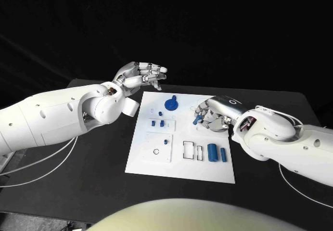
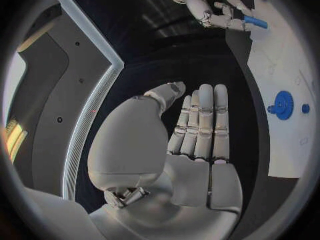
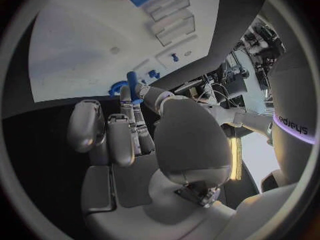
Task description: Assemble the parts on the task board
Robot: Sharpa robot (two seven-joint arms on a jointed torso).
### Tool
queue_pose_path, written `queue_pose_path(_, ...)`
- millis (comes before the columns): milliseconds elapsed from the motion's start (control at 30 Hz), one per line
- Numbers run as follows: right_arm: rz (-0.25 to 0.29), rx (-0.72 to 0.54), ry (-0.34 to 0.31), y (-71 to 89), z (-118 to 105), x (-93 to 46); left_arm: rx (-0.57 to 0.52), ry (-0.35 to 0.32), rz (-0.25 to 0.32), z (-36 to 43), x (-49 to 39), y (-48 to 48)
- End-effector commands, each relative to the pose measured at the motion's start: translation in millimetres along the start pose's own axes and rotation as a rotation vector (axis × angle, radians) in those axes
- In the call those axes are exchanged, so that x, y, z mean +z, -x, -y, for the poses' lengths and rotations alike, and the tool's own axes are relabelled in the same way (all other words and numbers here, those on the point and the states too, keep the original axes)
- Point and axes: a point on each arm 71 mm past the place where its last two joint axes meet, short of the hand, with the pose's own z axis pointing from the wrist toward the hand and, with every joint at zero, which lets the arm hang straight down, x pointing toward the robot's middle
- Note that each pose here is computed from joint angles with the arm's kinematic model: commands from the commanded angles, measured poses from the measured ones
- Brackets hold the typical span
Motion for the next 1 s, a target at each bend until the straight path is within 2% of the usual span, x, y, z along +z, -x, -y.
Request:
queue_pose_path(33, 0.04, 0.025, 0.046, 3.1, -18, 0.8, -0.004, -0.008, -0.018, 0.7, 1.0, -2.5)
queue_pose_path(267, 0.022, 0.071, 0.159, -9.4, -62, 10.3, -0.006, -0.01, -0.021, 0.4, 2.3, -3.9)
queue_pose_path(533, -0.033, 0.116, 0.253, -40.3, -103, 22.1, -0.009, -0.012, -0.027, -0.4, 5.6, -7.2)
queue_pose_path(800, -0.089, 0.123, 0.252, -65.0, -108, 30.4, -0.012, -0.012, -0.034, -0.6, 7.2, -10.3)
queue_pose_path(1000, -0.117, 0.115, 0.243, -75.8, -107, 34.1, -0.013, -0.012, -0.035, -0.6, 7.5, -10.9)
